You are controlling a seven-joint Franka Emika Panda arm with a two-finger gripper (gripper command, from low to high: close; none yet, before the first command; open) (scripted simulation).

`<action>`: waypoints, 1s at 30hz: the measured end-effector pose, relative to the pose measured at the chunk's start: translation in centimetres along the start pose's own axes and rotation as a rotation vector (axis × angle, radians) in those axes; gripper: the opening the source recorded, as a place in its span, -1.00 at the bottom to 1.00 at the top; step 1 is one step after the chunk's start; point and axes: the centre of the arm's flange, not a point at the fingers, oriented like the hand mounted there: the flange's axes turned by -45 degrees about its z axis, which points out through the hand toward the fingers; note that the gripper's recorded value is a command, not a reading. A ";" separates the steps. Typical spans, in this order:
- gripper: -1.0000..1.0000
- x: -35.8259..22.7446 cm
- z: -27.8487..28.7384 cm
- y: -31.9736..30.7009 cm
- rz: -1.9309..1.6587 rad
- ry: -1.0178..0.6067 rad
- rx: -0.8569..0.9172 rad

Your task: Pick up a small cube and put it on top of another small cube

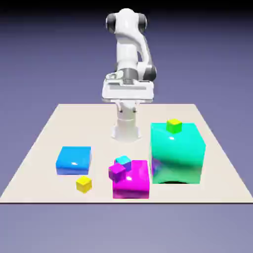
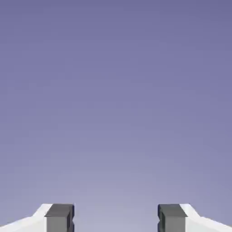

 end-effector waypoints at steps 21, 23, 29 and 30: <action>0.00 -9.2 17.5 17.8 1.561 -0.462 -0.359; 0.00 -10.6 18.8 19.2 1.721 -0.502 -0.389; 0.00 -15.0 21.9 23.0 2.187 -0.617 -0.463; 0.00 -15.0 21.9 23.0 2.187 -0.617 -0.463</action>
